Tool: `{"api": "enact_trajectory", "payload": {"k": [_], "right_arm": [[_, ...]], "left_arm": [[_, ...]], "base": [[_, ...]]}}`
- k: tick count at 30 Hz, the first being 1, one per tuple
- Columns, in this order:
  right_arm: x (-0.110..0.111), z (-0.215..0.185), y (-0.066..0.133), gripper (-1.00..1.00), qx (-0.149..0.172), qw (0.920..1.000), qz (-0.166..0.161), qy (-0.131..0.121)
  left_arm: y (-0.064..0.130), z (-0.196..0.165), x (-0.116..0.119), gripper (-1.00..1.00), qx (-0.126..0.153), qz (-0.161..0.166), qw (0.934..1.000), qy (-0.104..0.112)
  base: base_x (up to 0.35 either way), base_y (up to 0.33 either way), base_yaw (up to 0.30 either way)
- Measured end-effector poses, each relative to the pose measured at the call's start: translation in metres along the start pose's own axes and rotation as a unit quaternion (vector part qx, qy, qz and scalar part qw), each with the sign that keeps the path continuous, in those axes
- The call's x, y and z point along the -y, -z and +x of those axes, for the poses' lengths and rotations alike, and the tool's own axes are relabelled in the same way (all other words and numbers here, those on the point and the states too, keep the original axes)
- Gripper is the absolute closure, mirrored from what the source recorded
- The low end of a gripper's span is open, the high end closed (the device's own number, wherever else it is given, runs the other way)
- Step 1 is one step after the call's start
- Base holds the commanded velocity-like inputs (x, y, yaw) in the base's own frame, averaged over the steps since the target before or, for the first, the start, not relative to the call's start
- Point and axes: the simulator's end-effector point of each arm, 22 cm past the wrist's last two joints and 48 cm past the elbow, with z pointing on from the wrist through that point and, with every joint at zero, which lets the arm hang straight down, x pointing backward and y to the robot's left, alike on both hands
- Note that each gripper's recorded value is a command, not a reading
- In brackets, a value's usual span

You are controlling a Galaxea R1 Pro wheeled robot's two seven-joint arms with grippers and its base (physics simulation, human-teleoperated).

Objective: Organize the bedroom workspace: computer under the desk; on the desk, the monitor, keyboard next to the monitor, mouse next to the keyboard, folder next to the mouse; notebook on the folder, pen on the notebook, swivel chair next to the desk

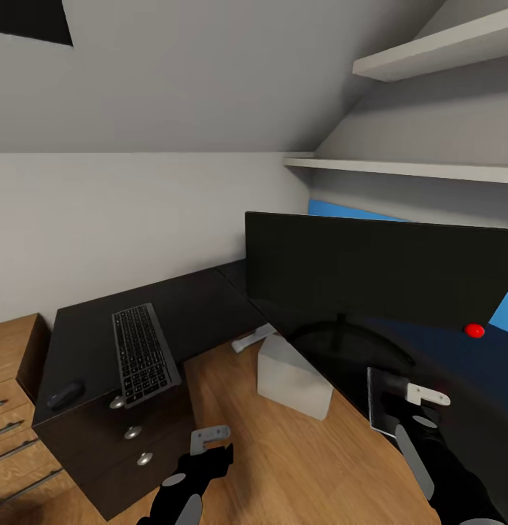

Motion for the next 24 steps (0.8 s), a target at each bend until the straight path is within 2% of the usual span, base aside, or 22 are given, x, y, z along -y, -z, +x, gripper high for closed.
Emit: {"api": "enact_trajectory", "payload": {"k": [6, 17, 24], "right_arm": [[0.0, 0.0, 0.0, -1.0, 0.0, 1.0, 0.0, -0.001], [0.005, 0.004, 0.006, -1.0, -0.02, 0.9998, 0.003, 0.001], [0.006, -0.005, 0.012, -1.0, -0.02, 0.9998, 0.003, 0.001]], "left_arm": [[-0.001, 0.002, -0.001, -1.0, -0.002, -0.001, 1.0, -0.001], [0.012, -0.009, 0.003, -1.0, -0.003, -0.001, 1.0, -0.001], [0.02, -0.016, 0.005, -1.0, -0.004, -0.001, 1.0, -0.001]], "base": [[-0.001, 0.001, 0.0], [0.0, 0.0, 0.0], [0.0, 0.0, 0.0]]}}
